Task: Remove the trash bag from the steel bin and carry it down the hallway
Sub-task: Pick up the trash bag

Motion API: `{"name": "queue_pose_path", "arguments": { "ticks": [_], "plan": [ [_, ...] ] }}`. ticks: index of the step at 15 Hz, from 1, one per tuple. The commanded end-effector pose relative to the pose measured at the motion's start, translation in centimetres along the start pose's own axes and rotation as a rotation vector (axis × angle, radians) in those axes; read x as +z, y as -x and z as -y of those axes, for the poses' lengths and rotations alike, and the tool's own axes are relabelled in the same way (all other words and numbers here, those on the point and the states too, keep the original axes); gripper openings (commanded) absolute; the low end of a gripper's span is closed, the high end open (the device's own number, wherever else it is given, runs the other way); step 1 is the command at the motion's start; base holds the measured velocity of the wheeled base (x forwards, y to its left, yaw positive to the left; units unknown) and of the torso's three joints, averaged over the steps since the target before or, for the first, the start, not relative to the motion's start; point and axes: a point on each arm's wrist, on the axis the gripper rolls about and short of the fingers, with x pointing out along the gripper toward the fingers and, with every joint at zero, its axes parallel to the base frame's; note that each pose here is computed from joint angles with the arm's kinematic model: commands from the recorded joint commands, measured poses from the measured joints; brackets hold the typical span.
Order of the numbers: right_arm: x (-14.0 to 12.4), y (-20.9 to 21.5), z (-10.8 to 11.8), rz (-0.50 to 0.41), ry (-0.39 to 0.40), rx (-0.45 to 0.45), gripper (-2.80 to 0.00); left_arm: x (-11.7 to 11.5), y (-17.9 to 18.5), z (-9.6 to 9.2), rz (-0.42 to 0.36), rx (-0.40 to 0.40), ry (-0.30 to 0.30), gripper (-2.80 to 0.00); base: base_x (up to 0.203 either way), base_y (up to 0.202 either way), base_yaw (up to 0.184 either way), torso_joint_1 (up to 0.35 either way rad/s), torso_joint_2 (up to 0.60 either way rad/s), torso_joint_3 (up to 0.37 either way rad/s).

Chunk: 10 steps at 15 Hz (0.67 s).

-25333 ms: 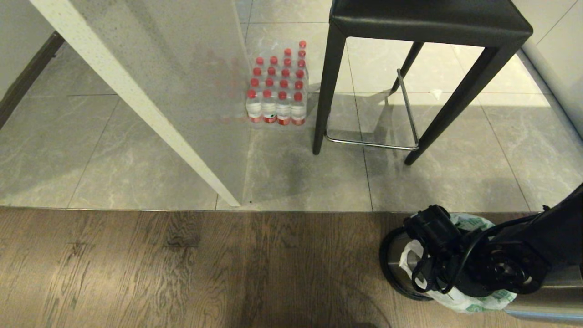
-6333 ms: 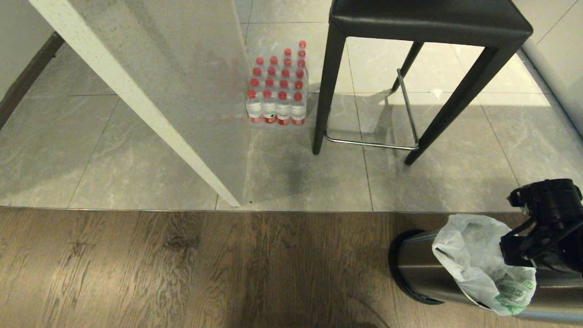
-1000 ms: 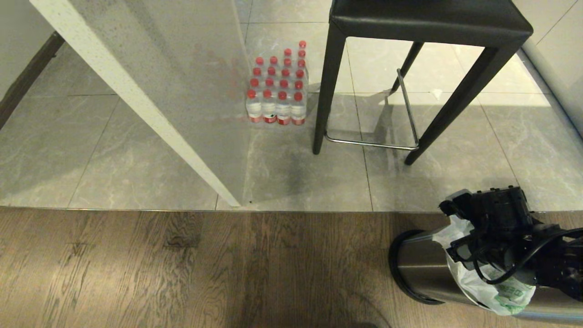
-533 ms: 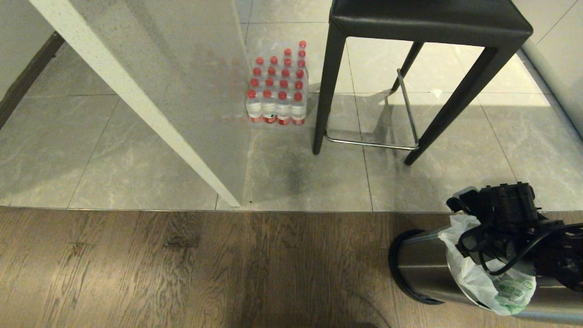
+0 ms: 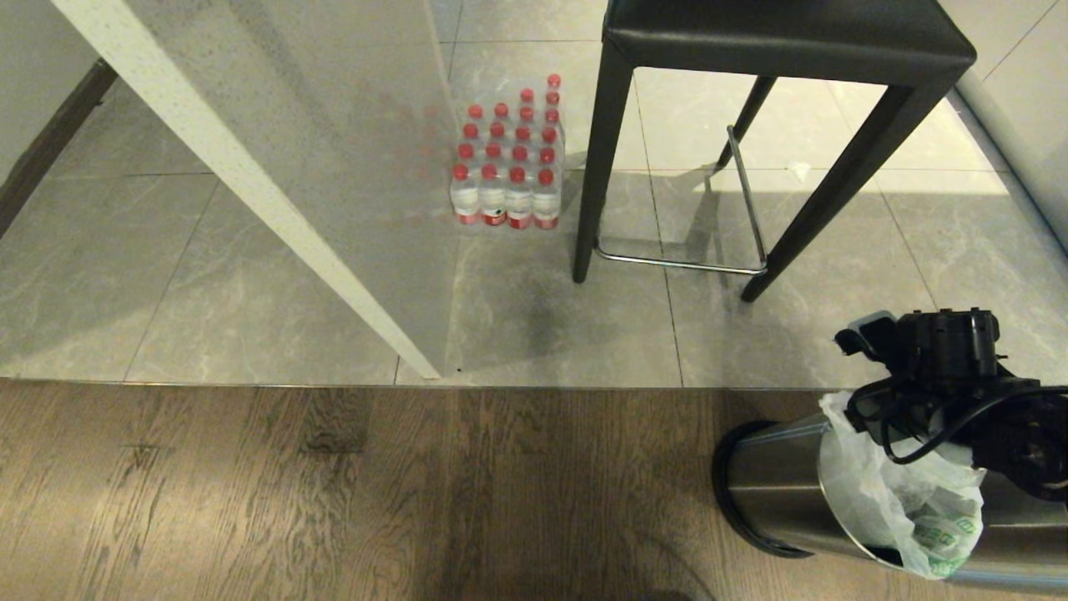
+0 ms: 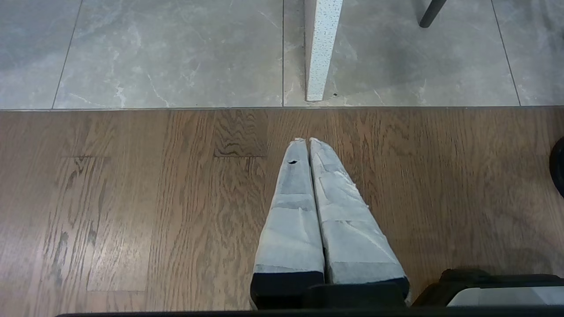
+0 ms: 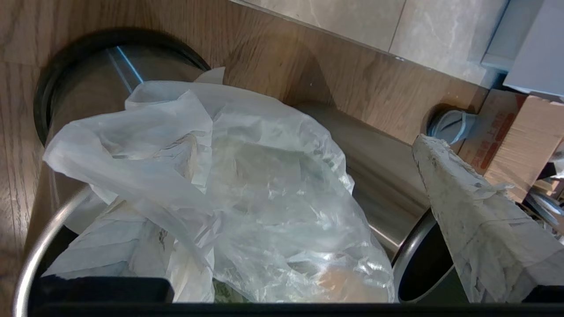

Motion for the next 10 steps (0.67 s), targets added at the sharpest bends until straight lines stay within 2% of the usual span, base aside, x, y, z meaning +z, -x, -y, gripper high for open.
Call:
{"name": "queue_pose_path", "arguments": {
  "ticks": [1,7,9,10],
  "plan": [
    [0.2,0.4,0.5,0.016,-0.019,-0.016,0.0,0.0,0.0,0.0,0.0,0.0,0.0,-2.8,0.0,0.0,0.0,0.0,0.0,0.0],
    [-1.9,1.4,1.5,-0.035,-0.024,-0.033,0.0,0.0,0.0,0.0,0.0,0.0,0.0,-2.8,0.0,0.0,0.0,0.0,0.0,0.0],
    [-2.2,1.2,1.5,-0.052,-0.099,-0.034,0.0,0.0,0.0,0.0,0.0,0.0,0.0,-2.8,0.0,0.0,0.0,0.0,0.0,0.0],
    [-2.6,1.0,1.7,-0.077,-0.11,-0.037,0.0,0.0,0.0,0.0,0.0,0.0,0.0,-2.8,0.0,0.0,0.0,0.0,0.0,0.0]
  ]
}}
